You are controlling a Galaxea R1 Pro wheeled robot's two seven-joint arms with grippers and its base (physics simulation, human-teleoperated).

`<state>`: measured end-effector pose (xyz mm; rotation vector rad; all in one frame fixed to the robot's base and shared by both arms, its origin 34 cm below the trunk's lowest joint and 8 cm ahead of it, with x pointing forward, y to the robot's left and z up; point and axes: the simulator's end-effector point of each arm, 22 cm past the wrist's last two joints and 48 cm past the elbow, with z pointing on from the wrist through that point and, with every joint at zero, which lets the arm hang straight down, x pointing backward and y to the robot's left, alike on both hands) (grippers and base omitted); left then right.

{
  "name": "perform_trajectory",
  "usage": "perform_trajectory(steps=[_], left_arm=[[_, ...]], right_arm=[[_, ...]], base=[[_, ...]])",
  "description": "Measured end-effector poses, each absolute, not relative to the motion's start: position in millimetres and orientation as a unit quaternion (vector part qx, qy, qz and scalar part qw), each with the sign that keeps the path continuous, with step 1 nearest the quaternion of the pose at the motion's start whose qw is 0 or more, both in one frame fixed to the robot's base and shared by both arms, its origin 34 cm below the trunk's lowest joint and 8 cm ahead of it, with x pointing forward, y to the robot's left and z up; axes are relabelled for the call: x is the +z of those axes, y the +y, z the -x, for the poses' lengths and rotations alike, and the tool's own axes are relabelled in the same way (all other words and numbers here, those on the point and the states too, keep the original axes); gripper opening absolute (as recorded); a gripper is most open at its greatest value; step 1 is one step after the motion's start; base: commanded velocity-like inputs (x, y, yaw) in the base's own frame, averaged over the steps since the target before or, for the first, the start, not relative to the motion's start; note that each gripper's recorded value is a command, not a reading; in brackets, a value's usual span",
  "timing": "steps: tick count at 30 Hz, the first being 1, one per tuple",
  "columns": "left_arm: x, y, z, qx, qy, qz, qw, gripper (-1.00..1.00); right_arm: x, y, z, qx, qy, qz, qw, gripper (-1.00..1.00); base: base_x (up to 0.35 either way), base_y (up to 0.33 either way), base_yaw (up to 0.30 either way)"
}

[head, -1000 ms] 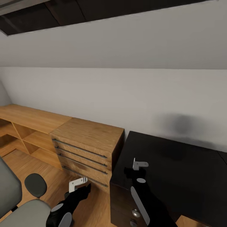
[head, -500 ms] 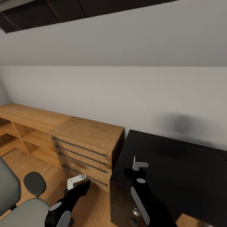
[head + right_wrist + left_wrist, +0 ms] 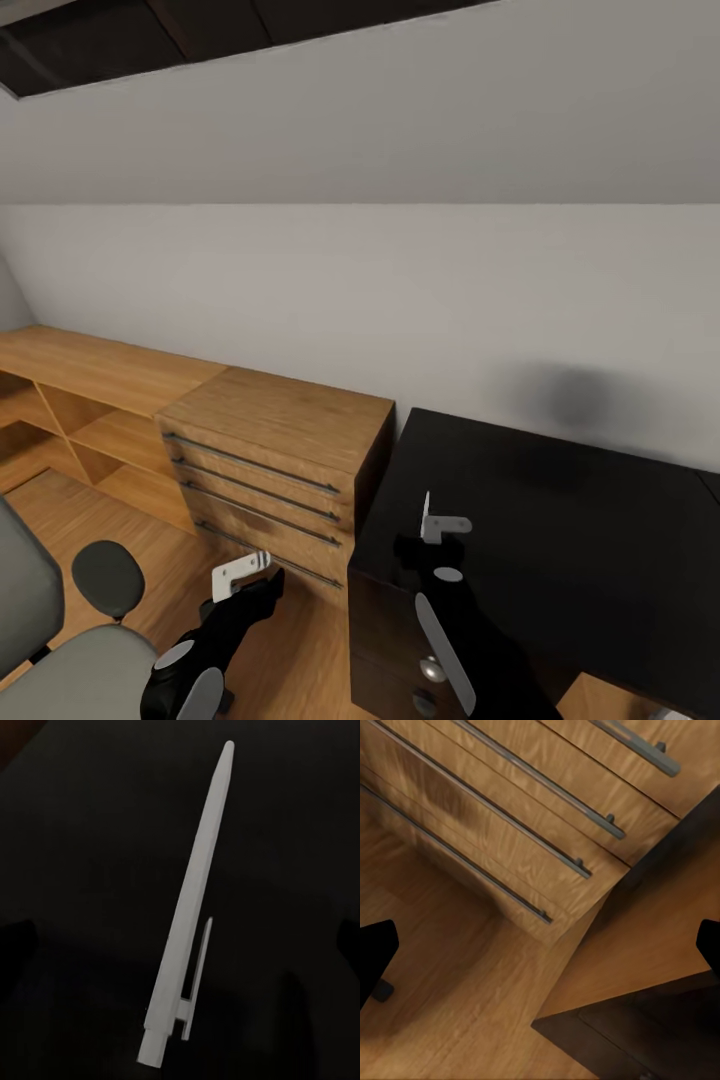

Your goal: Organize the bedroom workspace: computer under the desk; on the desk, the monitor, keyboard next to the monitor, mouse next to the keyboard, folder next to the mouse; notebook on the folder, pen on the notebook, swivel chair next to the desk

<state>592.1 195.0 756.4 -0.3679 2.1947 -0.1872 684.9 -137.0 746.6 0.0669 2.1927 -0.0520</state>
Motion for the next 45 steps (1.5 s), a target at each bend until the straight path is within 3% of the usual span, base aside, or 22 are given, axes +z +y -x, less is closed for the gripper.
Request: perform_trajectory(steps=[18, 19, 45], left_arm=[[739, 195, -591, -0.075, 0.883, 0.148, 0.439, 1.0], [739, 195, -591, -0.075, 0.883, 0.148, 0.439, 1.0], [738, 194, -590, -0.076, 0.884, 0.147, 0.437, 1.0]], right_arm=[[728, -137, -684, -0.02, 0.889, -0.028, 0.456, 1.0], [728, -137, -684, -0.02, 0.889, -0.029, 0.456, -1.0], [728, -135, -679, 0.0, 0.901, -0.041, 0.431, -1.0]], base=[[0.0, 0.0, 0.0], [0.0, 0.0, 0.0], [0.0, 0.0, 0.0]])
